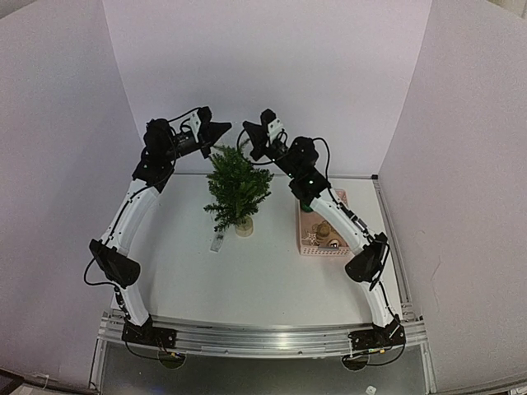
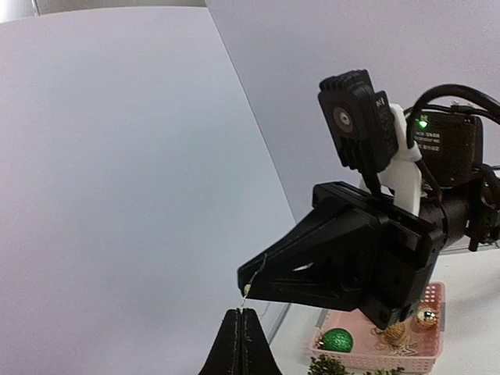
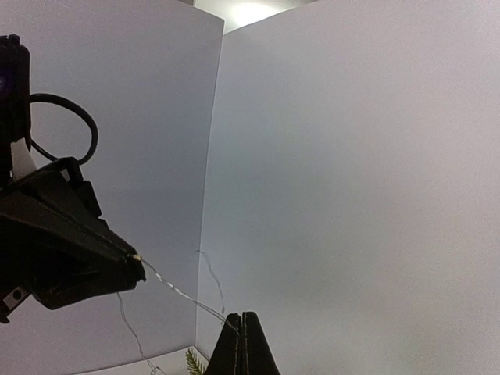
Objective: Decorate the small christmas tree
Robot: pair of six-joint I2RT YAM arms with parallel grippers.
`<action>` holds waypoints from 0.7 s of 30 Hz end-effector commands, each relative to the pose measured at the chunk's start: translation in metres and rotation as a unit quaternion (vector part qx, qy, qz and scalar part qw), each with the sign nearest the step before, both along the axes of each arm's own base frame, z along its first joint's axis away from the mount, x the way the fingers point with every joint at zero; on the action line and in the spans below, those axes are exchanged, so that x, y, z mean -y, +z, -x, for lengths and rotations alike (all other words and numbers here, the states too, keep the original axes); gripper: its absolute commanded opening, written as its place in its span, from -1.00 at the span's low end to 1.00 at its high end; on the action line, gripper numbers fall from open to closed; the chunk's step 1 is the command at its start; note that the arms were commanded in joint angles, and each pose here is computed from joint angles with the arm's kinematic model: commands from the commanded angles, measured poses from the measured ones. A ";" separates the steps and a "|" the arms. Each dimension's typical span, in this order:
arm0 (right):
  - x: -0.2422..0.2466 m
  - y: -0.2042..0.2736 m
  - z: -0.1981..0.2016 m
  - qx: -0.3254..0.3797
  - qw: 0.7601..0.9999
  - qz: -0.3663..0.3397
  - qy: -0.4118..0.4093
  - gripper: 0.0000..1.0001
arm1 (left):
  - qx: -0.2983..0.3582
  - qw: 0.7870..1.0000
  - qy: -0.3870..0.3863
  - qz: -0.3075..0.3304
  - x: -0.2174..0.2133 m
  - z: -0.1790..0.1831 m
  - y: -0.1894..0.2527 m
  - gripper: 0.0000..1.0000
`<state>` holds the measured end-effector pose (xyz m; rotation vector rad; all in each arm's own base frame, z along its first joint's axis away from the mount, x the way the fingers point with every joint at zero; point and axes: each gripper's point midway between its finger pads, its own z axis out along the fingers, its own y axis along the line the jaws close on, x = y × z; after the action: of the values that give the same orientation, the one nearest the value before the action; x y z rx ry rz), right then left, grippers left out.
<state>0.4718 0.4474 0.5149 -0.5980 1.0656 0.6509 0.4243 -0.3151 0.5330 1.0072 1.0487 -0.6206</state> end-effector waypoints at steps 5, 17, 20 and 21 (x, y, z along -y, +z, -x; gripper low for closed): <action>0.032 0.046 0.003 0.049 0.995 -0.049 -0.073 -1.00 | 0.121 0.988 0.086 0.052 -0.015 -0.025 0.041 -1.00; 0.038 0.013 -0.032 0.049 0.988 -0.015 -0.143 -1.00 | 0.183 0.968 0.162 0.051 -0.033 -0.066 0.034 -1.00; 0.048 0.005 -0.046 0.034 0.985 -0.020 -0.169 -1.00 | 0.183 0.966 0.173 0.053 -0.035 -0.080 0.030 -1.00; 0.054 0.003 -0.051 0.027 0.983 -0.023 -0.179 -1.00 | 0.181 0.966 0.178 0.052 -0.036 -0.086 0.027 -1.00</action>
<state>0.5005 0.4302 0.5084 -0.5047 1.0655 0.4292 0.4875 -0.3140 0.5315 0.8971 0.8747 -0.3190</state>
